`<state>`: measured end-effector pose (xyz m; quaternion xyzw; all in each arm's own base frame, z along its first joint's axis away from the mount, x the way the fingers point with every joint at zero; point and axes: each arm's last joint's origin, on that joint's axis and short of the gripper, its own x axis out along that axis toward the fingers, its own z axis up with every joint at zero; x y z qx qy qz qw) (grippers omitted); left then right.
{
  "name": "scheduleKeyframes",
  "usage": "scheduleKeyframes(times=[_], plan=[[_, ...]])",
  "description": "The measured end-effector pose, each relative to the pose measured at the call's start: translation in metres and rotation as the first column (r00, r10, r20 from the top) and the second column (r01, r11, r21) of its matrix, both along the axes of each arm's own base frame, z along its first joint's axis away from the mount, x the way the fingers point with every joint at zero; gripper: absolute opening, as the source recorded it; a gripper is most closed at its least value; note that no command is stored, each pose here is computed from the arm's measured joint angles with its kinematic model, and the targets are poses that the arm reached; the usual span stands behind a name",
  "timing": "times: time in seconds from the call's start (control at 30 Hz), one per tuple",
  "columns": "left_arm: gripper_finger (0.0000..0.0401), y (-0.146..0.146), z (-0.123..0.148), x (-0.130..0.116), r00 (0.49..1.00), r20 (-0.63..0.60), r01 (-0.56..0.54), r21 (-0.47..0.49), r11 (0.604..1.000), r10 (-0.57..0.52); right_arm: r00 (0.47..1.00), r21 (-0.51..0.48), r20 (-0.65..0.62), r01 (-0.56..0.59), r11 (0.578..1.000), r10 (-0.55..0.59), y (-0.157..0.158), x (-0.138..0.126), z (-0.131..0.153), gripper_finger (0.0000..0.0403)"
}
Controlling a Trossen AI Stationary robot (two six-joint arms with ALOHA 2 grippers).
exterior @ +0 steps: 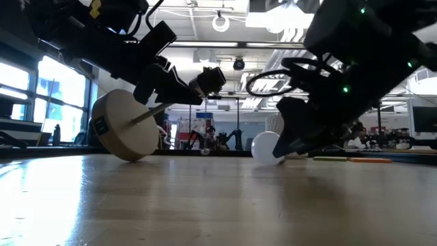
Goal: Screw lightbulb
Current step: Insert the white lightbulb into the desk lamp
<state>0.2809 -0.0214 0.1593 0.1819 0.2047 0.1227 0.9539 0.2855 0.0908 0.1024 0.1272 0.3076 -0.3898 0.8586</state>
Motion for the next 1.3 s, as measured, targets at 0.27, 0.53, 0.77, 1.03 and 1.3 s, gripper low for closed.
scheduleKeyframes(times=[0.27,0.53,0.77,1.03,1.3], plan=[[0.0133,0.0,0.0,0.0,1.0,0.0,0.0,-0.001,1.0,0.0,0.999,-0.009,-0.029,0.03,1.0,-0.03,0.004,0.015,0.021,0.0323],[0.0133,0.0,0.0,0.0,1.0,0.0,0.0,-0.001,1.0,0.0,0.993,0.058,-0.065,0.099,0.993,-0.095,0.01,0.006,0.023,0.0323],[0.0133,0.0,0.0,0.0,1.0,0.001,-0.001,-0.002,1.0,0.001,0.991,0.114,-0.054,0.13,0.985,-0.125,0.027,-0.028,0.0,0.0323],[0.0133,0.0,0.0,0.0,1.0,0.0,0.008,-0.004,1.0,-0.008,0.989,0.069,-0.032,0.148,0.987,-0.147,0.018,-0.071,-0.029,0.0324],[0.0133,0.0,0.0,0.0,1.0,-0.001,0.013,-0.005,1.0,-0.013,0.976,-0.027,-0.043,0.211,0.977,-0.213,0.0,-0.092,-0.033,0.0337]])
